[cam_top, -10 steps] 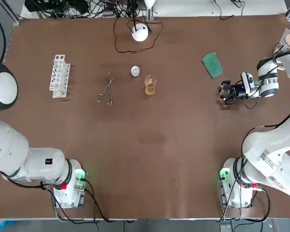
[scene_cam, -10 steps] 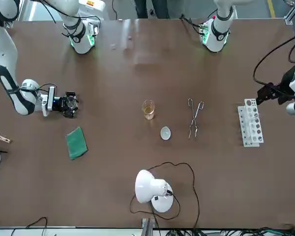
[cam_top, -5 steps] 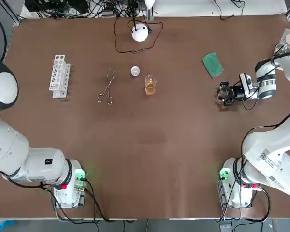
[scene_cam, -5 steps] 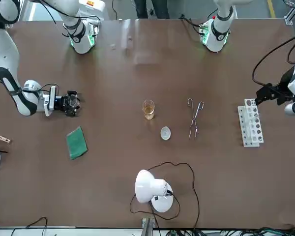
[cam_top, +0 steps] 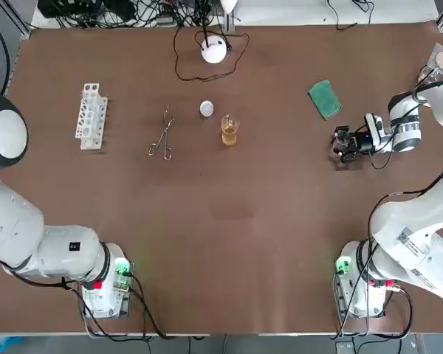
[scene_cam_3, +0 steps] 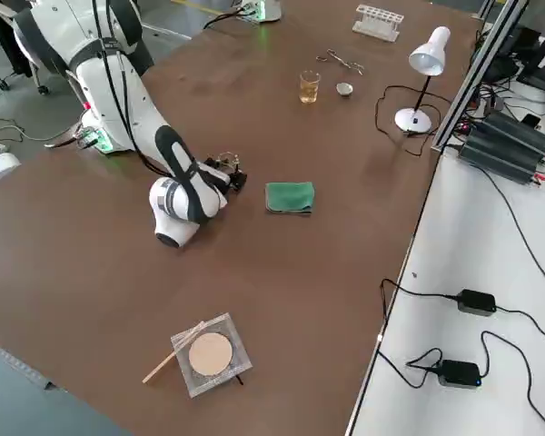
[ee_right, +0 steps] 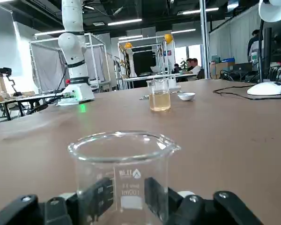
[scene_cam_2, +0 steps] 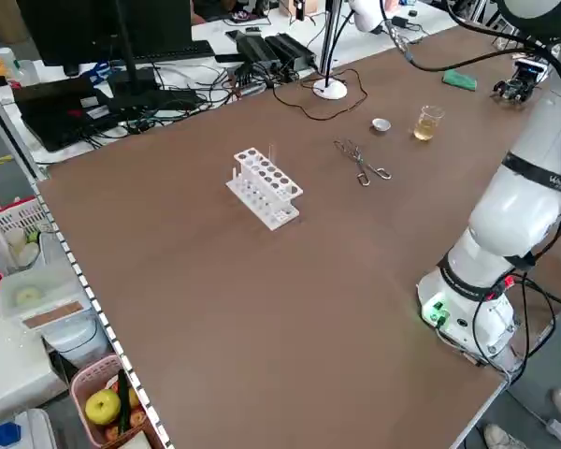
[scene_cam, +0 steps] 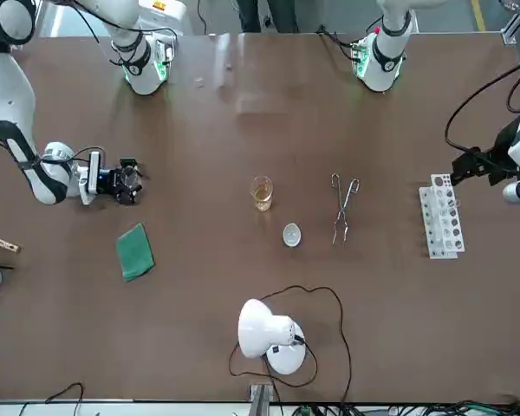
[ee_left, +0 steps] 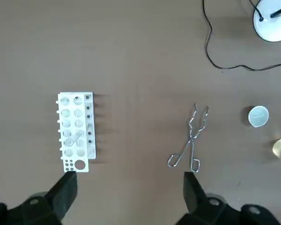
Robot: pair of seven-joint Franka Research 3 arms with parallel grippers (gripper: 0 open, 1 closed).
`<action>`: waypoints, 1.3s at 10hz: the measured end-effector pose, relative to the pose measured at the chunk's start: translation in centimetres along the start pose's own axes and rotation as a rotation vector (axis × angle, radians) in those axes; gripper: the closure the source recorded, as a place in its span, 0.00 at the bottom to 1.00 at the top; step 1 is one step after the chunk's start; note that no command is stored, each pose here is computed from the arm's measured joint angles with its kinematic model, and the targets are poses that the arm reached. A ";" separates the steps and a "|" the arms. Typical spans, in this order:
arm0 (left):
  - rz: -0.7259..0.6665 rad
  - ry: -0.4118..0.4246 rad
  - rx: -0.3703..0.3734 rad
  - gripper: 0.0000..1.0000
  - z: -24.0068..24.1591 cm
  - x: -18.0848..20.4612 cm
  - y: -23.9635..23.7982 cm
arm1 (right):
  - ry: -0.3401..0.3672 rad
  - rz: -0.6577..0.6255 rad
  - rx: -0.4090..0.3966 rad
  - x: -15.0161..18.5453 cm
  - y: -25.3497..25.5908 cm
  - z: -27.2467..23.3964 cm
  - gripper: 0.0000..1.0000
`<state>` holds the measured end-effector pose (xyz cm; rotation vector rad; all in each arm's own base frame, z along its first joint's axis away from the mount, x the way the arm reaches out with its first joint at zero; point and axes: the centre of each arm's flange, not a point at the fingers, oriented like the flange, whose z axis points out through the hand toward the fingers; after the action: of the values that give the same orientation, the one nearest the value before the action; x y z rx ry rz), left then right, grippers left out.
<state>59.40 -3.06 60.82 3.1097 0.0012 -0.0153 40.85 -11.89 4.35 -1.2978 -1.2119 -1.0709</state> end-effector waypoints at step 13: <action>0.009 0.008 0.057 0.00 -0.2 0.0 -0.1 | 0.005 0.000 0.011 -0.1 0.2 0.6 0.41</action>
<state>59.42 -2.95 61.06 3.1669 -0.0130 -0.0026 41.00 -11.34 4.14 -1.2852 -1.2126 -1.0659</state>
